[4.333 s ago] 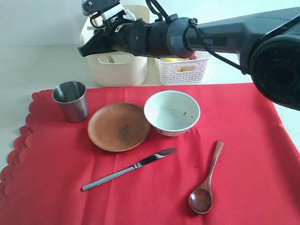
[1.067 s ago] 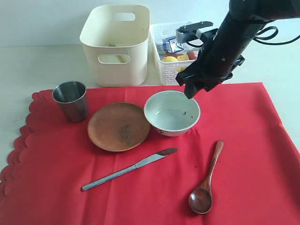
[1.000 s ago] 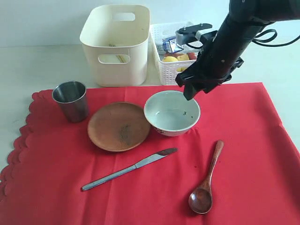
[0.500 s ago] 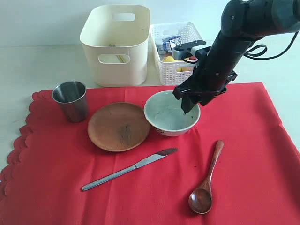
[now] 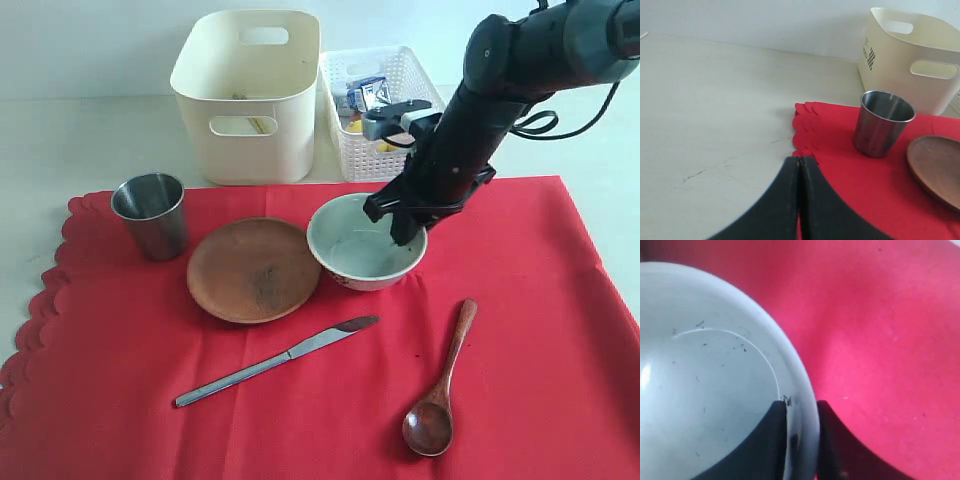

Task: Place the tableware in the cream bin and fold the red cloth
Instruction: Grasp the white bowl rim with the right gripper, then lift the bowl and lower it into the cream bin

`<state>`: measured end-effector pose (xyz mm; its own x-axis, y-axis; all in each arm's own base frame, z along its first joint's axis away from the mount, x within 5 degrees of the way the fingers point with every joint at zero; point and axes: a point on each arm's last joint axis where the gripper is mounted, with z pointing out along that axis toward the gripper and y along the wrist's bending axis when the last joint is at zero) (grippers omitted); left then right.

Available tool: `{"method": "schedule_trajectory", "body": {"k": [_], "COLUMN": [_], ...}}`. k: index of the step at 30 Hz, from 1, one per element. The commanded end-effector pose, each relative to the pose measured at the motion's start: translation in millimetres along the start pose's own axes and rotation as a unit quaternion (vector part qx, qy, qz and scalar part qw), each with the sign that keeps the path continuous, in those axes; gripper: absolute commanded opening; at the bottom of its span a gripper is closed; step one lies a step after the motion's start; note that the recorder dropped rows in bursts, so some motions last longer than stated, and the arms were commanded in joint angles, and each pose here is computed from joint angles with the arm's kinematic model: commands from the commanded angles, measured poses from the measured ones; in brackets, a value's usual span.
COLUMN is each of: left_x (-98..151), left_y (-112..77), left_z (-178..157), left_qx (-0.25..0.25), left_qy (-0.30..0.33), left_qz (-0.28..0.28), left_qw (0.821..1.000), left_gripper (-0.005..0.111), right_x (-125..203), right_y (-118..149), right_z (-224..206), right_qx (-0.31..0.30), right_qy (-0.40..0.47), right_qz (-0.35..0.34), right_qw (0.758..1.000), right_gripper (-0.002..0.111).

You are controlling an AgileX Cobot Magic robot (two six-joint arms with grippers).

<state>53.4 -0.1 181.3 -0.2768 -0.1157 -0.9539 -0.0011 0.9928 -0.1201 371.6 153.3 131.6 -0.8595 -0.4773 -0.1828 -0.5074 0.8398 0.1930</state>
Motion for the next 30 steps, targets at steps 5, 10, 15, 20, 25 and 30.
{"method": "schedule_trajectory", "body": {"k": [5,10,15,20,25,30], "left_x": [0.5,0.5,0.5,0.5,0.5,0.5], "left_y": [-0.1,-0.1,-0.1,-0.1,-0.1,-0.1], "left_z": [-0.1,-0.1,-0.1,-0.1,-0.1,-0.1], "left_qx": [0.001,0.001,0.001,0.001,0.001,0.001], "left_qy": [-0.003,-0.003,-0.003,-0.003,-0.003,-0.003], "left_qz": [-0.003,-0.003,-0.003,-0.003,-0.003,-0.003], "left_qw": [1.000,1.000,1.000,1.000,1.000,1.000], "left_gripper": [0.000,0.000,0.000,0.000,0.000,0.000], "right_x": [-3.0,-5.1,-7.1,-6.5,-5.6,-14.1], "right_y": [-1.0,3.3,12.3,21.8,29.0,34.2], "right_z": [-11.7,-30.9,-59.3,-93.8,-126.1,-153.6], "right_qx": [0.008,0.011,0.004,0.003,0.011,0.011], "right_qy": [-0.028,-0.050,-0.088,-0.133,-0.182,-0.224], "right_qz": [-0.005,-0.006,0.003,-0.001,-0.005,0.004], "right_qw": [1.000,0.999,0.996,0.991,0.983,0.974], "right_gripper": [0.000,0.000,0.000,0.000,0.000,0.000]}}
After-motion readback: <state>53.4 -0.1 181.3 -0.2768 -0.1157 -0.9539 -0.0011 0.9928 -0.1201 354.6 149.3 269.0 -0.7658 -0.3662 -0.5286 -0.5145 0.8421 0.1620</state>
